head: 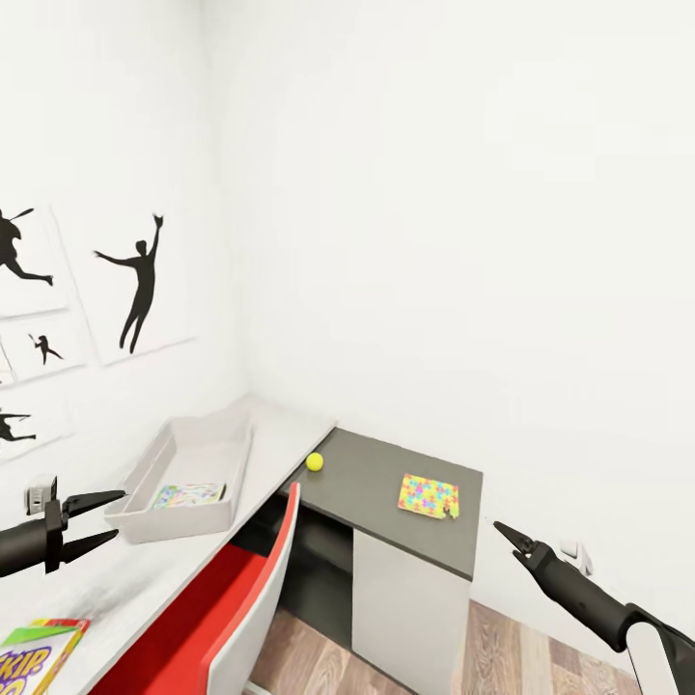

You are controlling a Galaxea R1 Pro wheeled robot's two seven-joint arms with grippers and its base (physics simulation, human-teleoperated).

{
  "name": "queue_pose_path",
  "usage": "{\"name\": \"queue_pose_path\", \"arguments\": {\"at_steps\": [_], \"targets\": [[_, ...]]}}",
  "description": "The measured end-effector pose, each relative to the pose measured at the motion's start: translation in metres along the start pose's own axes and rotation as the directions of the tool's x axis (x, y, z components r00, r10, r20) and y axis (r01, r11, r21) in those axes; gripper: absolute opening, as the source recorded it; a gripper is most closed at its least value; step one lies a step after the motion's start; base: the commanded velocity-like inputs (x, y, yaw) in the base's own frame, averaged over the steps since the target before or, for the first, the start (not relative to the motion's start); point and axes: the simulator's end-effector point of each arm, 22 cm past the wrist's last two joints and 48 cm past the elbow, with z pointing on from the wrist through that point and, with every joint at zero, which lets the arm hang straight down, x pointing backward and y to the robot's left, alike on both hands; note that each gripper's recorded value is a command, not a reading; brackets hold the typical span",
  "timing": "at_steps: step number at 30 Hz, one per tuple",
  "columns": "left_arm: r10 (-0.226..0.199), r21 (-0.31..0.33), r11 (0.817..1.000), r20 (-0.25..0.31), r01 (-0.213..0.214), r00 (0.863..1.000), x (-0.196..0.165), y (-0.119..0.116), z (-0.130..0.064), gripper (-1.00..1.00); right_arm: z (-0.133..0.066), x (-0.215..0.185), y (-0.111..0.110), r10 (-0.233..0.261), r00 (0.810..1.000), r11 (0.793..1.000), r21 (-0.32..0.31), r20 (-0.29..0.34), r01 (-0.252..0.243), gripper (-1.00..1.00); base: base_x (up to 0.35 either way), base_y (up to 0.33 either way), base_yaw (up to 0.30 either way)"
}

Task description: Put all the toys in the child's room - the three board games (two on the bed and one on the table), the two jigsaw puzzles on the table, and the tennis ball on the table - inside the toy box on the table in the child's room.

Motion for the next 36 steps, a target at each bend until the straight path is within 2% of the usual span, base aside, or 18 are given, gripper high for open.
{"name": "queue_pose_path", "arguments": {"at_steps": [36], "targets": [[0.009,0.006,1.0,0.005,-0.009,1.0,-0.0003,-0.0051,-0.0027,1.0,0.0011,0.0011,-0.0011,0.012,1.0,1.0,0.003,-0.002,-0.012,1.0,0.0,0.0,-0.261]]}}
